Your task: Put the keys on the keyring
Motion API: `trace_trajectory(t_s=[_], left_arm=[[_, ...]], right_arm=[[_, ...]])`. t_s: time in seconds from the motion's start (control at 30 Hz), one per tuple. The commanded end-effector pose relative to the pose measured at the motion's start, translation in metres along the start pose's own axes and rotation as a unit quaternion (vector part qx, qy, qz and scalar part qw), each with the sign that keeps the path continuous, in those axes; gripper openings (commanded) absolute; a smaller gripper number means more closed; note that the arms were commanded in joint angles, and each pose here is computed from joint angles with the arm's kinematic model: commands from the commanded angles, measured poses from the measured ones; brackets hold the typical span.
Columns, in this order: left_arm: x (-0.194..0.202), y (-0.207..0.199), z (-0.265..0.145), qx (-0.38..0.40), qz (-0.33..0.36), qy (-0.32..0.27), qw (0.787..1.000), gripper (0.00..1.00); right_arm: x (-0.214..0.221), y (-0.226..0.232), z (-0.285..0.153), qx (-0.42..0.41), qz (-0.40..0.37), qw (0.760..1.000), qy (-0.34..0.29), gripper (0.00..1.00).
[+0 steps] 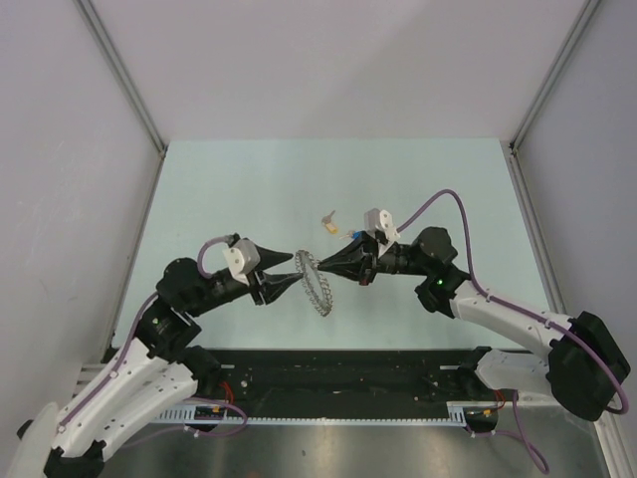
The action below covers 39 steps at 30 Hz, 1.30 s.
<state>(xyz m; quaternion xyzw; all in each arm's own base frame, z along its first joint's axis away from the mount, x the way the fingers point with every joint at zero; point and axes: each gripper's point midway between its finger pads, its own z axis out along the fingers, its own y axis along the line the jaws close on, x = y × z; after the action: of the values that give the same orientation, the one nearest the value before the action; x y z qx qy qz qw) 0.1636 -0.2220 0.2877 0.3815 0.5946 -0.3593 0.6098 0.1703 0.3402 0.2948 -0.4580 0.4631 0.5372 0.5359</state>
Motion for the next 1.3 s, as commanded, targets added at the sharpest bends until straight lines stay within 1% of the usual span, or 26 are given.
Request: trace_trajectory(t_s=[0.0,0.2,0.37,0.63,0.83,1.03,1.27], left_arm=[[-0.017,-0.005,0.010,0.024,-0.023,-0.037,0.999,0.51],[-0.016,-0.017,0.019,0.072,-0.047,-0.038,0.996,0.43],[-0.011,-0.026,0.021,0.103,-0.050,-0.026,0.993,0.41],[-0.011,-0.036,0.022,0.139,-0.048,-0.022,0.989,0.33],[-0.015,-0.042,0.018,0.152,-0.045,-0.031,0.987,0.29],[-0.021,-0.047,0.014,0.165,-0.041,-0.044,0.984,0.29],[-0.021,-0.048,0.014,0.168,-0.046,-0.043,0.984,0.27]], right_arm=[[-0.047,0.014,-0.003,-0.015,-0.040,0.995,-0.087,0.00],[-0.050,0.020,-0.003,-0.022,-0.043,0.994,-0.096,0.00],[-0.049,0.022,-0.002,-0.025,-0.042,0.994,-0.098,0.00],[-0.045,0.023,0.001,-0.028,-0.039,0.994,-0.095,0.00],[-0.042,0.024,0.003,-0.031,-0.041,0.994,-0.093,0.00],[-0.036,0.022,0.004,-0.032,-0.038,0.995,-0.084,0.00],[-0.033,0.023,0.005,-0.033,-0.039,0.995,-0.082,0.00]])
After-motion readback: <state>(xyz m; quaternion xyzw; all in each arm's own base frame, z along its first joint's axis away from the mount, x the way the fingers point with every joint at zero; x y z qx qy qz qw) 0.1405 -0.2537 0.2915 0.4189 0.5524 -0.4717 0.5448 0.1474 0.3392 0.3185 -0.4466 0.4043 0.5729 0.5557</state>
